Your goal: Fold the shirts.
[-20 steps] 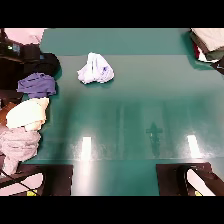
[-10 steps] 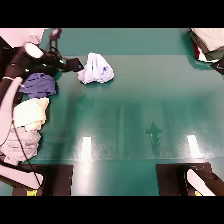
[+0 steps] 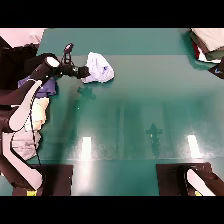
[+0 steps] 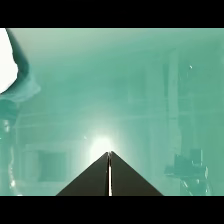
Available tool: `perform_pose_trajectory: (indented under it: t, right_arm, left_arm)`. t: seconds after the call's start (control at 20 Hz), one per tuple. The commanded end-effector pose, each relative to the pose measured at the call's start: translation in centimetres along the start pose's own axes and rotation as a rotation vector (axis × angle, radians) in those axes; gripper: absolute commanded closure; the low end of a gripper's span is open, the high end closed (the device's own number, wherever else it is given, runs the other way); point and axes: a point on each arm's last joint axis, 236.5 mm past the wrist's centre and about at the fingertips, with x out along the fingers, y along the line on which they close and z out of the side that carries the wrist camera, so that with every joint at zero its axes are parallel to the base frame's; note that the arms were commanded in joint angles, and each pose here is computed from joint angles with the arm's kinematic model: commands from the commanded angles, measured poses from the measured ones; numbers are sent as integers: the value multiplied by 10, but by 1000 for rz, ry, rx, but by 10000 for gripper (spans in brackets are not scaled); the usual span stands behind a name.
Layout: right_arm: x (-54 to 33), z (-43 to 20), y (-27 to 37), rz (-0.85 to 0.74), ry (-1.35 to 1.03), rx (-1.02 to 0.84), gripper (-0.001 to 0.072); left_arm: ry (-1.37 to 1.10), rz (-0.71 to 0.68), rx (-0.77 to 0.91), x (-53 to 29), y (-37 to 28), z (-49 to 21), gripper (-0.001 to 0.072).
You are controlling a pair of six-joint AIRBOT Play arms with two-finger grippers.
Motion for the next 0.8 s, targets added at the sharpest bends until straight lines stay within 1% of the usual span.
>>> perform_pose_trajectory:
  t: [0.0,0.15,0.3,0.35,0.45,0.55,0.65,0.75]
  right_arm:
    - [-3,12,2,4,-50,-4,694]
    - [-27,50,14,18,-194,-30,694]
    - [-58,80,29,35,-315,-61,693]
    - [-67,87,33,39,-343,-70,694]
    - [-78,95,39,45,-373,-83,694]
    - [-83,97,42,50,-386,-87,693]
    - [-81,92,41,48,-364,-87,694]
    - [-77,81,40,43,-313,-88,694]
  left_arm:
    - [16,-101,86,-27,-46,27,685]
    - [-29,-272,262,-105,-138,73,685]
    - [-200,-517,388,-215,-245,93,685]
    - [-249,-573,436,-249,-272,91,685]
    - [-296,-617,534,-302,-313,73,685]
    - [-279,-654,616,-333,-344,44,685]
    - [-232,-667,668,-339,-362,16,685]
    - [-127,-644,707,-318,-363,-12,684]
